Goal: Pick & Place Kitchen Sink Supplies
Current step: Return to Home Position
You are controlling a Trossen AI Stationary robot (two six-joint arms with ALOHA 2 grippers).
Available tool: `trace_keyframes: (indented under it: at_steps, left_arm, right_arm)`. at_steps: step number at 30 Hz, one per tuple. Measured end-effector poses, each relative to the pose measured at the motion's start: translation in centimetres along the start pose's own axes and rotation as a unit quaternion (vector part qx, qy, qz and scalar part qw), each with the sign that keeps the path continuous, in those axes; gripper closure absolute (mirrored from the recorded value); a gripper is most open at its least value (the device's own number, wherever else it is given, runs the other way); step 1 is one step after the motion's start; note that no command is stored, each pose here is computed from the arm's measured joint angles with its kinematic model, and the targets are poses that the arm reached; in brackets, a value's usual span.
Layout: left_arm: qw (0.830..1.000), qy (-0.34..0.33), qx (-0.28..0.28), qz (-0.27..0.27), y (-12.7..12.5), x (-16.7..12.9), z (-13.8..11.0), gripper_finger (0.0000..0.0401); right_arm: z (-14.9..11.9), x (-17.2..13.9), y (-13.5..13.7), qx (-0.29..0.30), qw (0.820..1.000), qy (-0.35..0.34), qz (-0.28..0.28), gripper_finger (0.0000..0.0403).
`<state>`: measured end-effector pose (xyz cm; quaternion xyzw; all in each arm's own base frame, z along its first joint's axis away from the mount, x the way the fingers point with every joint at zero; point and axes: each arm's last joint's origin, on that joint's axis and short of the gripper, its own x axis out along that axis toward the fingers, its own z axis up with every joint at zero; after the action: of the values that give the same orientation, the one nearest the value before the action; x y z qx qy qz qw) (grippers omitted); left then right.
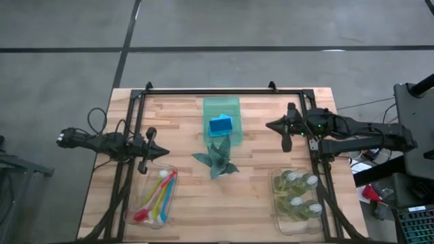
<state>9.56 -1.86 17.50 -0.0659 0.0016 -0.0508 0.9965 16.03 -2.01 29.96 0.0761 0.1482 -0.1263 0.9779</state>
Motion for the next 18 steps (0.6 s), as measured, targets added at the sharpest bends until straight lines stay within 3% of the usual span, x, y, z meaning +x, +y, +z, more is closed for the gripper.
trace_keyframes:
  at_steps: [6, 13, 18]
  left_arm:
    - [1.000, 0.000, 0.000, 0.000, 0.0, 0.0, 0.0, 0.0401]
    - [1.000, 0.000, 0.000, 0.000, 0.0, 0.0, 0.0, 0.0401]
    - [1.000, 0.000, 0.000, 0.000, 0.0, 0.0, 0.0, 0.0401]
  right_arm:
    - [-3.3, -0.8, -0.6, 0.032, 0.999, -0.012, 0.004, 0.0394]
    - [-5.0, -1.7, -0.8, -0.007, 0.994, -0.103, 0.046, 0.0394]
    - [-6.5, -2.2, -1.0, -0.020, 0.991, -0.118, 0.066, 0.0394]
